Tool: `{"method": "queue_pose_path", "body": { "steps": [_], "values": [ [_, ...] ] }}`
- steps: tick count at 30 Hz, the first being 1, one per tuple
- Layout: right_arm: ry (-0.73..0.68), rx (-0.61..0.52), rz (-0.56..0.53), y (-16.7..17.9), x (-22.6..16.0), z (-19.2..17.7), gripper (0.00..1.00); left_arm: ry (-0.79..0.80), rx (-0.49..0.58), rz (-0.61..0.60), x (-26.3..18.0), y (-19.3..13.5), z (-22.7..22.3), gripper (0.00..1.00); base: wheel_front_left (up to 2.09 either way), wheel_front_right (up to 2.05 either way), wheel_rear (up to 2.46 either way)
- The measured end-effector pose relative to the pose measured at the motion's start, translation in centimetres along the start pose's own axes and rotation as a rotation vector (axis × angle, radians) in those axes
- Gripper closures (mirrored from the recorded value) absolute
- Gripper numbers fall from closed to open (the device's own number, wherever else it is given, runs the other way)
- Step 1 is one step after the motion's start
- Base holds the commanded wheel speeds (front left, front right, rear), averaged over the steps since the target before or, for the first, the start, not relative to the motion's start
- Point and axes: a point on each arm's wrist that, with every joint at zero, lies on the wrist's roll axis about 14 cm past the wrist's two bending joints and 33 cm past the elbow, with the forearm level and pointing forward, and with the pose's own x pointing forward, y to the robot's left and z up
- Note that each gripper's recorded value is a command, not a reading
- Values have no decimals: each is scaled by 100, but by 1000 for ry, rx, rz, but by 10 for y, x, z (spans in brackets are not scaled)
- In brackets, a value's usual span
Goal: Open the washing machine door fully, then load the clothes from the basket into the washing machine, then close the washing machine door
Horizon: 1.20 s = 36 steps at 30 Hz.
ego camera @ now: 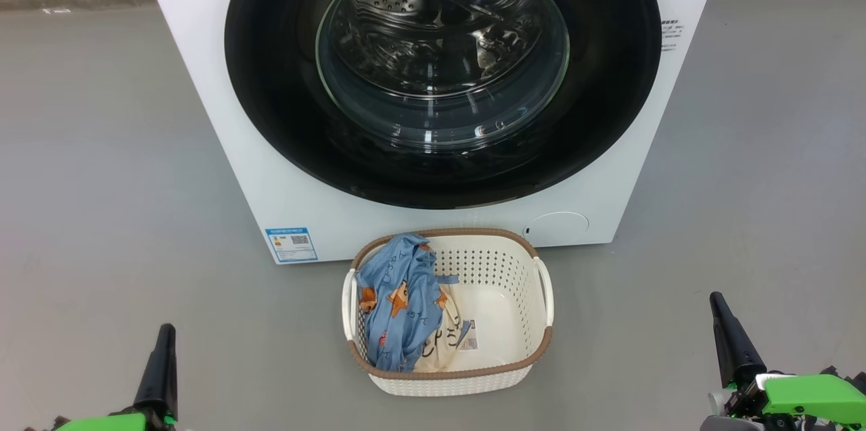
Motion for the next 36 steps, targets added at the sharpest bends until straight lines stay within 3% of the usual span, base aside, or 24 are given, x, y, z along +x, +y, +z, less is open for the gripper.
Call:
{"method": "queue_pose_path", "body": {
  "steps": [36],
  "values": [
    [0,3,0,0,0,-1,100,-1,-3,0,0,0,0,100,0,0,0]
  ]
}}
